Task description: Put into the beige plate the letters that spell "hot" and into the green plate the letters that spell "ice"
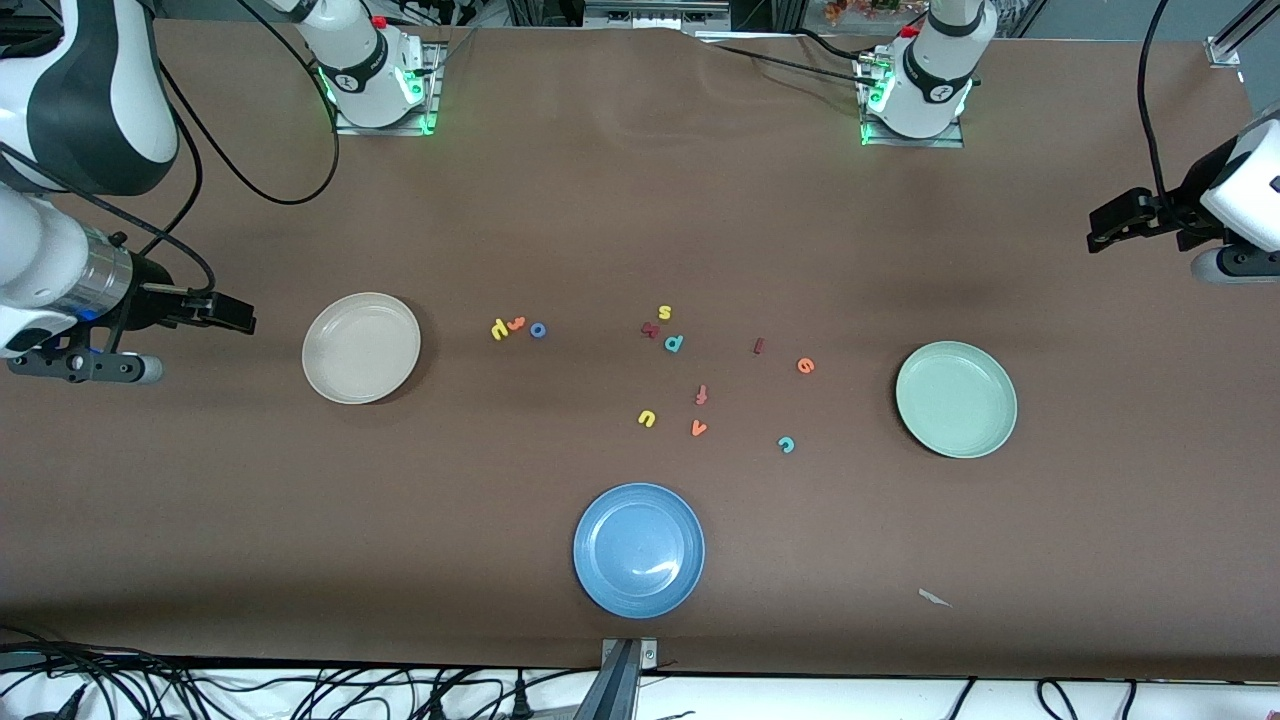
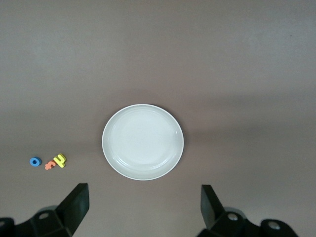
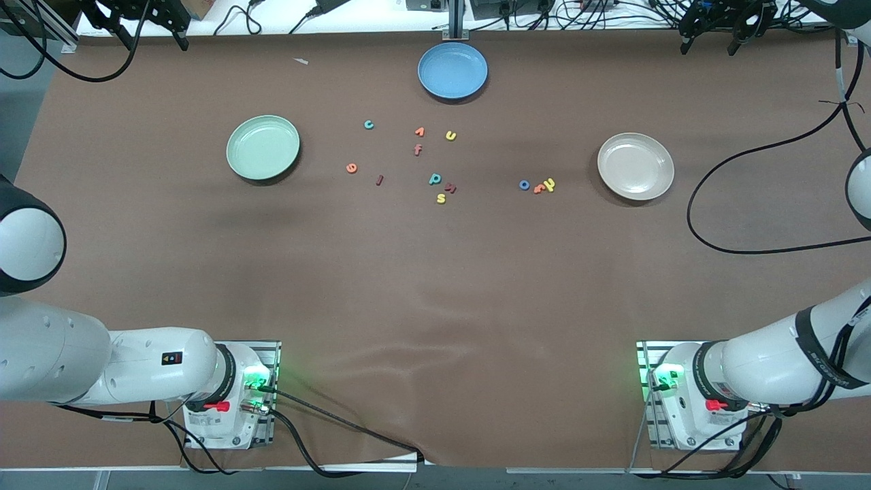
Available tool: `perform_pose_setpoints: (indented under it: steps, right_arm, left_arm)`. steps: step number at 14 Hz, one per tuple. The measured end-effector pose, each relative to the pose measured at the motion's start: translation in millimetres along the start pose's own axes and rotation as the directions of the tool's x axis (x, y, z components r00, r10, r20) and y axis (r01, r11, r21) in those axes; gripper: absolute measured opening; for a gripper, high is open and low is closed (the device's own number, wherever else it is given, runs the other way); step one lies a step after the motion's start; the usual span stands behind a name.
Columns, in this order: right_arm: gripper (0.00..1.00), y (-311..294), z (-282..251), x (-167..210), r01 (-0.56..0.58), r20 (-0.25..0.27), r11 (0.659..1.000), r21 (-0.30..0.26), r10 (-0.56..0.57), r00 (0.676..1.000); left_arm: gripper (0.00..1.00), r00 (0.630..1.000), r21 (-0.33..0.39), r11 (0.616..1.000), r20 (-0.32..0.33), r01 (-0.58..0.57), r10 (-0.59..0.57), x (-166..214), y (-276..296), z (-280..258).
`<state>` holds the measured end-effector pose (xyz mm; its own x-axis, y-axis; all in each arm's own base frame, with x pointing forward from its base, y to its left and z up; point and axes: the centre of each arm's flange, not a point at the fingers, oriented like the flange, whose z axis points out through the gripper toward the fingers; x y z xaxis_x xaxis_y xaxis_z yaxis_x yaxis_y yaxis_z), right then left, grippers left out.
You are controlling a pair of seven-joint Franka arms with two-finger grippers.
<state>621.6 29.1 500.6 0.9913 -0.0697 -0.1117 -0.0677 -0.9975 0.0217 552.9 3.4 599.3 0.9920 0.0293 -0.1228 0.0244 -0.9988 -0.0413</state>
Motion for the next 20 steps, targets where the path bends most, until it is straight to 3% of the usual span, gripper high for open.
perform_pose_setpoints:
  steps: [15, 20]
  right_arm:
    - [1.0, -2.6, -0.4, -1.5, -0.021, 0.006, 1.0, 0.0, 0.021, 1.0]
    - [1.0, -5.1, -0.2, -2.6, -0.073, 0.011, 0.997, -0.001, 0.073, 0.997]
  left_arm:
    - [1.0, 1.0, 0.0, 1.0, 0.0, 0.0, 0.0, 0.0, 0.0, 0.0]
    - [1.0, 1.0, 0.0, 1.0, 0.0, 0.0, 0.0, 0.0, 0.1, 0.0]
